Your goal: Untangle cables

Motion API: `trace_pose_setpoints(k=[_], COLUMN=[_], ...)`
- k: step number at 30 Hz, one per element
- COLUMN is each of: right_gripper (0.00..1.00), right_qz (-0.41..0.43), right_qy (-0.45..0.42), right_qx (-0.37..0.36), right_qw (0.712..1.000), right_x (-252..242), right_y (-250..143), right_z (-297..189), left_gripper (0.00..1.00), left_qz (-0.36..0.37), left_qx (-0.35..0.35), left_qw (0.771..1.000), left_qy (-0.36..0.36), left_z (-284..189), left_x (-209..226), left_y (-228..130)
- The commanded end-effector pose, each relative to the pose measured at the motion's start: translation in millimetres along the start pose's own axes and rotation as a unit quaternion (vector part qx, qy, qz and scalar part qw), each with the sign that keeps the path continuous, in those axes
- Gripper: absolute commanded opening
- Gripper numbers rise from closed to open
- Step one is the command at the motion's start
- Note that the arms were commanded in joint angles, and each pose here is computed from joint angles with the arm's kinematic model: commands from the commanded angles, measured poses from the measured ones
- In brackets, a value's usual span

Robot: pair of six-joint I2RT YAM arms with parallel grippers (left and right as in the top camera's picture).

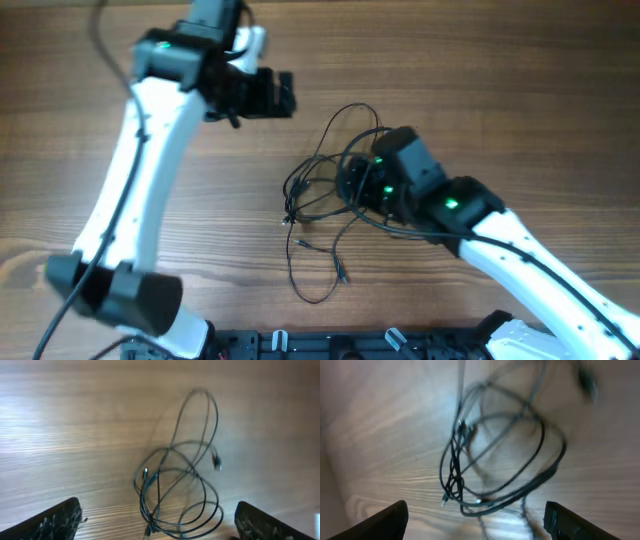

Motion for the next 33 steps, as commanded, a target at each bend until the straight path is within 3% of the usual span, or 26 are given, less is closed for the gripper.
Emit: trace_pose_setpoints(k=[1,4,6,7,8,10,11,13,17,22,31,33], right_gripper=[0.89,0.82,0.48,0.10,0.04,0.04,0.04,0.04,0.04,0.04,0.04,0.04], right_qz=[0.206,0.286,0.316,0.314,0.298,0.175,0.060,-0.095,-0.241,-0.329,-0.334,-0.333], right_qy=[-0.069,-0.103,-0.123,-0.124,-0.115,-0.034,0.057,0.205,0.264,0.182,0.088,0.079], right_qx=[0.061,0.107,0.121,0.121,0.122,0.131,0.136,0.102,-0.045,-0.178,-0.265,-0.283], right_qw=[0.974,0.947,0.933,0.933,0.940,0.975,0.987,0.969,0.933,0.909,0.900,0.896], right_x=[-9,-14,-19,-19,-16,10,42,99,139,117,70,67], right_y=[-35,-55,-60,-60,-59,-51,-46,-36,4,51,101,113], right_z=[41,60,70,73,77,80,76,45,-38,-103,-141,-152], left_gripper=[1.00,1.00,1.00,1.00,1.00,1.00,1.00,1.00,1.00,1.00,1.00,1.00], left_qz=[-0.030,-0.028,-0.032,-0.033,-0.034,-0.036,-0.037,-0.039,-0.010,0.062,0.157,0.218], left_qx=[-0.075,-0.067,-0.055,-0.051,-0.044,-0.034,-0.029,-0.018,-0.004,0.011,0.028,0.037], left_qw=[0.997,0.997,0.998,0.998,0.998,0.998,0.998,0.999,1.000,0.988,0.936,0.920], left_qy=[0.003,0.005,0.018,0.023,0.025,0.027,0.028,0.031,-0.006,-0.141,-0.313,-0.322], left_z=[-59,-65,-64,-64,-64,-64,-63,-62,-61,-66,-70,-57], left_x=[1,1,5,7,8,8,9,10,-1,-38,-89,-102], left_y=[-1,-9,-15,-17,-20,-25,-26,-31,-35,-41,-50,-55])
Point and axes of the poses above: each gripper's point midway between its finger pads, its own z axis out along the fingers, its own x axis along the line the jaws close on, y = z × x, the point moved 3 cm from there along -z, back along the fingers, and after that the axes turned 3 degrees about z, right-handed, at the moved point
